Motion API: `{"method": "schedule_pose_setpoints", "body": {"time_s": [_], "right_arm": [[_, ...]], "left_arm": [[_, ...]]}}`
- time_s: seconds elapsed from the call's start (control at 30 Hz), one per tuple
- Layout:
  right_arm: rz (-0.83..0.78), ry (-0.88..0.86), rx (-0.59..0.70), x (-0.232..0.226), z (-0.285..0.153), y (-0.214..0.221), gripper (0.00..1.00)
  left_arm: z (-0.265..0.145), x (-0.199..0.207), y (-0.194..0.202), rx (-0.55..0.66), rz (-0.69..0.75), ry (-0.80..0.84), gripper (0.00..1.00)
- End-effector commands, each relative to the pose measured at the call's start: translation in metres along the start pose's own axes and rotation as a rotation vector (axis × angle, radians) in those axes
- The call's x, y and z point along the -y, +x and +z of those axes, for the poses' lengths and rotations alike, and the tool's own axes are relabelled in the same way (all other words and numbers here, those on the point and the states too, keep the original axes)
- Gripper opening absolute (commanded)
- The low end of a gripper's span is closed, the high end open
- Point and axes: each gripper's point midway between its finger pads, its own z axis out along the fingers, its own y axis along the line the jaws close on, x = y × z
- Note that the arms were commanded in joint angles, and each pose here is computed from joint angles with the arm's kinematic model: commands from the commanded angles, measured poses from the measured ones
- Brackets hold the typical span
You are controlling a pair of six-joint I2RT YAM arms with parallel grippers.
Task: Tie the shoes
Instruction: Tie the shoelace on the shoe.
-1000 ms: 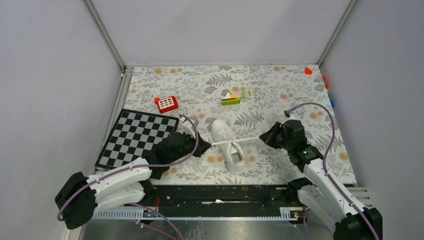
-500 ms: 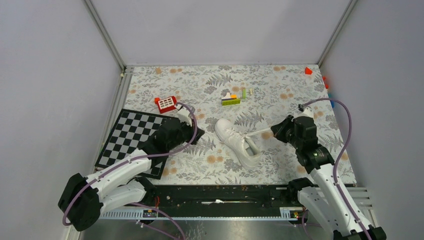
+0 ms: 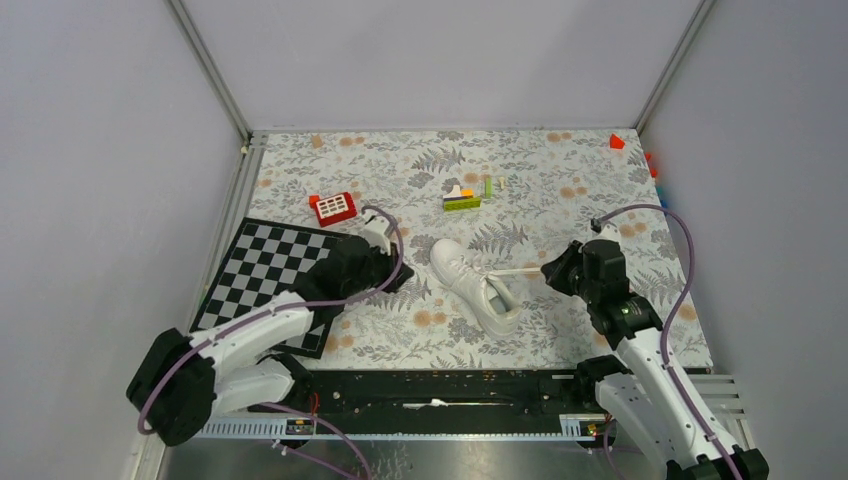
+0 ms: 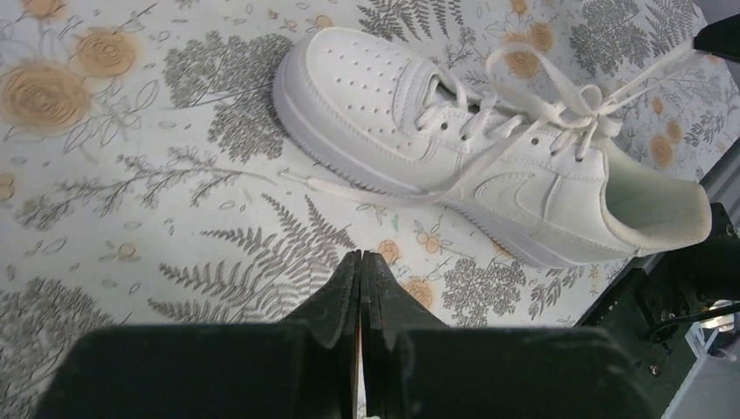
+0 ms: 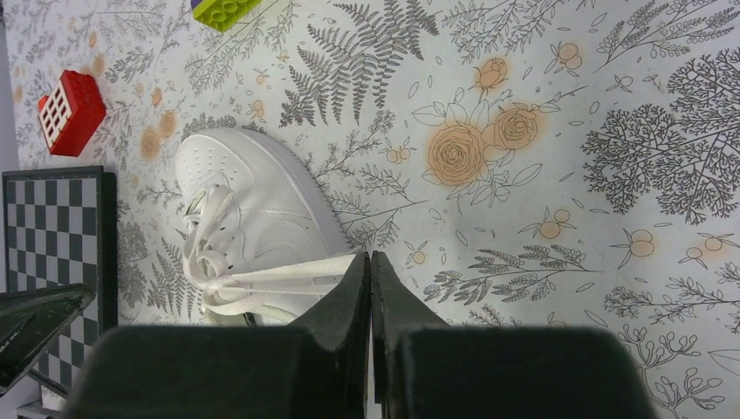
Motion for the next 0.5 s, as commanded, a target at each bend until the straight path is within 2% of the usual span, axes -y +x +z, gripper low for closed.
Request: {"method": "schedule_pose_setpoints", "body": {"time_s": [0.0, 0.1, 0.17, 0.23, 0.33, 0.47], "right_arm": [[-0.022, -0.022, 0.045, -0.008, 0.003, -0.016, 0.0], [-0.019, -0.037, 0.047, -0.012, 0.004, -0.018, 0.0], [-0.015, -0.039, 0.047, -0.013, 0.004, -0.018, 0.0], [-0.014, -0.037, 0.046, -0.012, 0.005, -0.018, 0.0], [-0.014, -0.058, 0.032, -0.016, 0.004, -0.016, 0.0], [-0.019, -0.06, 0.024, -0.018, 0.005, -0.016, 0.0]], "left_arm": [[0.019, 0.041, -0.057, 0.084, 0.014, 0.115, 0.12], [0.042, 0.053, -0.075, 0.06, -0.001, 0.118, 0.48], [0.058, 0.062, -0.084, 0.044, -0.018, 0.115, 0.59], [0.075, 0.064, -0.087, -0.002, -0.058, 0.068, 0.64], [0.102, 0.067, -0.081, -0.167, -0.132, -0.002, 0.65], [0.122, 0.081, -0.048, -0.375, -0.206, 0.004, 0.63]]}}
